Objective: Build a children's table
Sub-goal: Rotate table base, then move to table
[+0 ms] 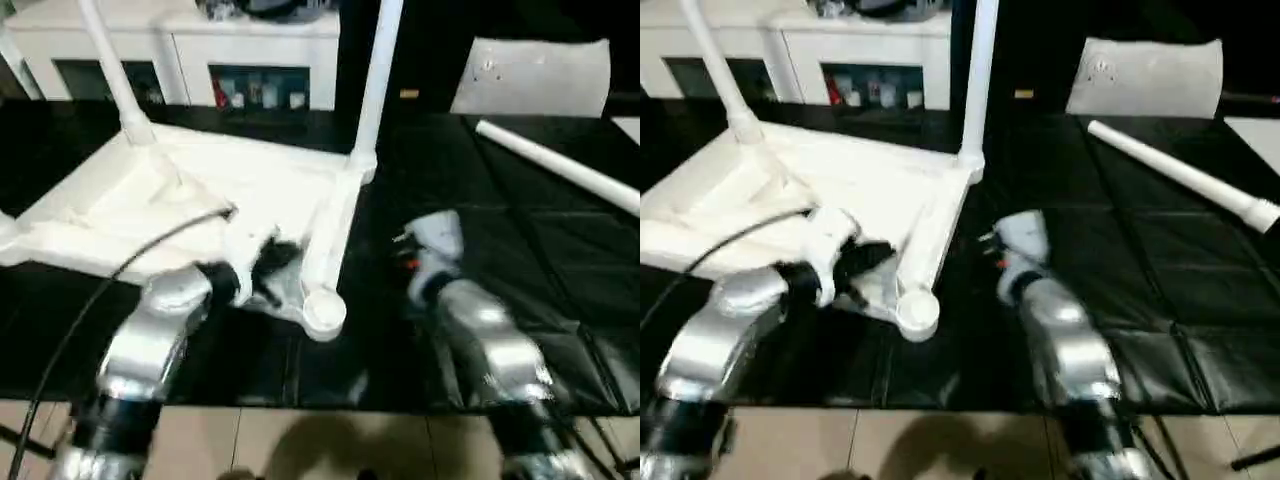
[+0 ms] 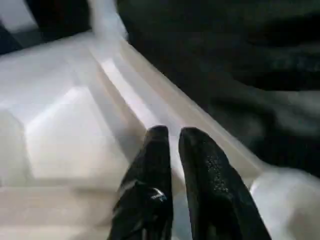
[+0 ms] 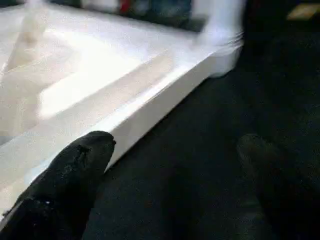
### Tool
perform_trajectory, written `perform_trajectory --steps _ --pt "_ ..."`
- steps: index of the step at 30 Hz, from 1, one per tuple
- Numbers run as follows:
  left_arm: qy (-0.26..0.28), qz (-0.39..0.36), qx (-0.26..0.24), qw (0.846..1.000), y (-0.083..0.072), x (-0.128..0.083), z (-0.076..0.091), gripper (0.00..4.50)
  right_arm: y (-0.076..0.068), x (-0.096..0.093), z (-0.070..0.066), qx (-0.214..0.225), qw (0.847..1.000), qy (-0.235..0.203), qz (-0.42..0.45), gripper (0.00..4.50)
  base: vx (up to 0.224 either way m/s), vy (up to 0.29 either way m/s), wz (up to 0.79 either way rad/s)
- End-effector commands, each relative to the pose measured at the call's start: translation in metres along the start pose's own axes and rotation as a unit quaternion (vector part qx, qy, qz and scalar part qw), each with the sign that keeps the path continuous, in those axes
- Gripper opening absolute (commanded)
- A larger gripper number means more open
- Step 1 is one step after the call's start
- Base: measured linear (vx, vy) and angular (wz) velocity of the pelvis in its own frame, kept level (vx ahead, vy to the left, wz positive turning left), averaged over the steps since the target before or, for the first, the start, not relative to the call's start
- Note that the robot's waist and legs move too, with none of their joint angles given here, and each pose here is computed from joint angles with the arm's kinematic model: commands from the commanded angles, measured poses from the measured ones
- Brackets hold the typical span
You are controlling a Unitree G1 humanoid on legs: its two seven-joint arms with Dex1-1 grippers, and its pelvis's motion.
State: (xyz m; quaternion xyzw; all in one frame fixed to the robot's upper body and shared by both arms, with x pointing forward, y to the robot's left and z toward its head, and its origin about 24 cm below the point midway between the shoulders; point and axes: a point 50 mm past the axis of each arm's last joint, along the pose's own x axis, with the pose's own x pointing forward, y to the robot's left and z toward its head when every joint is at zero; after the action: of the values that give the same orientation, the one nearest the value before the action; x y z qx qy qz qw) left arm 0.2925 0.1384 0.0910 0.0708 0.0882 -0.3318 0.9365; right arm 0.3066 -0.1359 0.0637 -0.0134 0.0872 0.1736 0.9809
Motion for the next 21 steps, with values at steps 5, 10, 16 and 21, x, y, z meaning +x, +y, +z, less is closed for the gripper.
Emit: perform_trajectory --steps 5,10,16,21 --pt "-0.048 0.138 -0.048 0.988 -0.004 -0.021 -0.006 1.33 0.007 -0.028 0.009 0.012 0.999 -0.016 -0.031 4.50 0.000 0.000 0.00" --pt "-0.058 0.185 -0.041 0.980 -0.006 -0.024 -0.004 1.77 0.017 -0.037 0.012 0.024 0.999 -0.030 -0.029 4.50 0.002 -0.008 0.07" --pt "-0.066 0.217 -0.046 0.973 -0.008 -0.023 0.001 2.25 0.022 -0.041 0.018 0.015 0.998 -0.065 -0.021 4.50 0.014 -0.140 0.58" --pt "-0.061 0.225 -0.046 0.971 -0.010 -0.023 -0.001 2.71 0.019 -0.039 0.021 0.015 0.997 -0.064 -0.028 4.50 0.004 -0.221 0.54"
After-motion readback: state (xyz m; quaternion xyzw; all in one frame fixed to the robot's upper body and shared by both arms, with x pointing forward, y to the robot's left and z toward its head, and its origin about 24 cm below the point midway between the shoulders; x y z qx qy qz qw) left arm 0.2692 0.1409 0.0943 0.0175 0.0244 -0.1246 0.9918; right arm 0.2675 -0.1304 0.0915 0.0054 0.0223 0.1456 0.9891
